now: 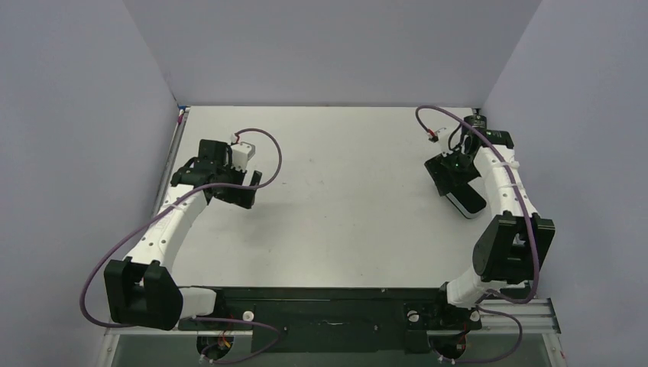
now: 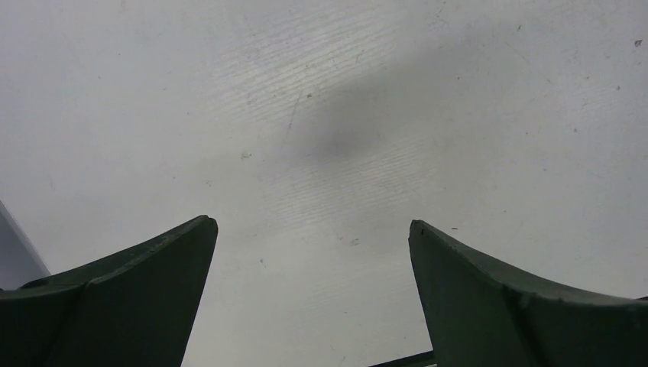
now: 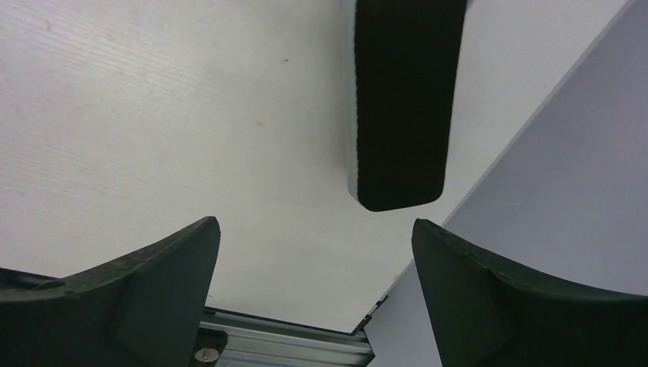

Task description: Open the umbrella

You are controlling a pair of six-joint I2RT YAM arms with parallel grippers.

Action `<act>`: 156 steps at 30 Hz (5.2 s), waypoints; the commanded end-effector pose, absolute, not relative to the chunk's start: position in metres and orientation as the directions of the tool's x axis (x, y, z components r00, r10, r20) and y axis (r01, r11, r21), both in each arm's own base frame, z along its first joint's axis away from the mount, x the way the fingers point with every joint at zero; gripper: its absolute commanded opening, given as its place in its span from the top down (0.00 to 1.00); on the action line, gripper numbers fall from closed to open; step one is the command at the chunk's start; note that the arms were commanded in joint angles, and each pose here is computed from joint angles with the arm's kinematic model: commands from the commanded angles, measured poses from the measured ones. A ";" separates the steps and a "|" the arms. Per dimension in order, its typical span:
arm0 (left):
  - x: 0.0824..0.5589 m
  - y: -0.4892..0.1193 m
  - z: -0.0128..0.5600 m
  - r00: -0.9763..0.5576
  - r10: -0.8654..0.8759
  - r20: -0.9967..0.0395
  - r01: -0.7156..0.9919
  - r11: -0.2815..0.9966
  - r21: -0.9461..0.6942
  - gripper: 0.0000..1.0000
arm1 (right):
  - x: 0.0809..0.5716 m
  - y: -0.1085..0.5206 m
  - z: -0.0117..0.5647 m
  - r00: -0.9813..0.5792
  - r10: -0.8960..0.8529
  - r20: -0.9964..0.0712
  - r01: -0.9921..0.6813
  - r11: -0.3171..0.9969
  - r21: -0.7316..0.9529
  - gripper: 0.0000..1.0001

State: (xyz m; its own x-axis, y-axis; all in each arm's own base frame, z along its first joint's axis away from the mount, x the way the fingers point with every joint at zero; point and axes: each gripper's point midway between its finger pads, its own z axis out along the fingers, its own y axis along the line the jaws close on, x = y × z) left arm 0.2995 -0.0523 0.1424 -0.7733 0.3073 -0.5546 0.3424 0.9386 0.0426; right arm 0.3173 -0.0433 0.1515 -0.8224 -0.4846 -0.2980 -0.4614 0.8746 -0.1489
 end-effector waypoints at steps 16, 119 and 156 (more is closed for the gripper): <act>0.321 -0.082 0.146 -0.759 0.326 -0.563 0.435 0.898 -0.067 0.03 | 0.361 -0.116 0.097 -0.886 -0.453 -0.094 -0.460 0.886 0.065 0.08; 0.241 -0.239 0.127 -0.176 0.307 -0.935 0.844 0.536 0.018 0.44 | 0.321 0.306 0.048 -0.934 -0.192 -0.301 -0.344 0.715 0.609 0.27; 0.276 -0.279 0.049 -0.129 0.375 -0.918 0.824 0.556 0.111 0.62 | 0.288 0.247 0.007 -0.966 -0.208 -0.152 -0.257 0.796 0.548 1.00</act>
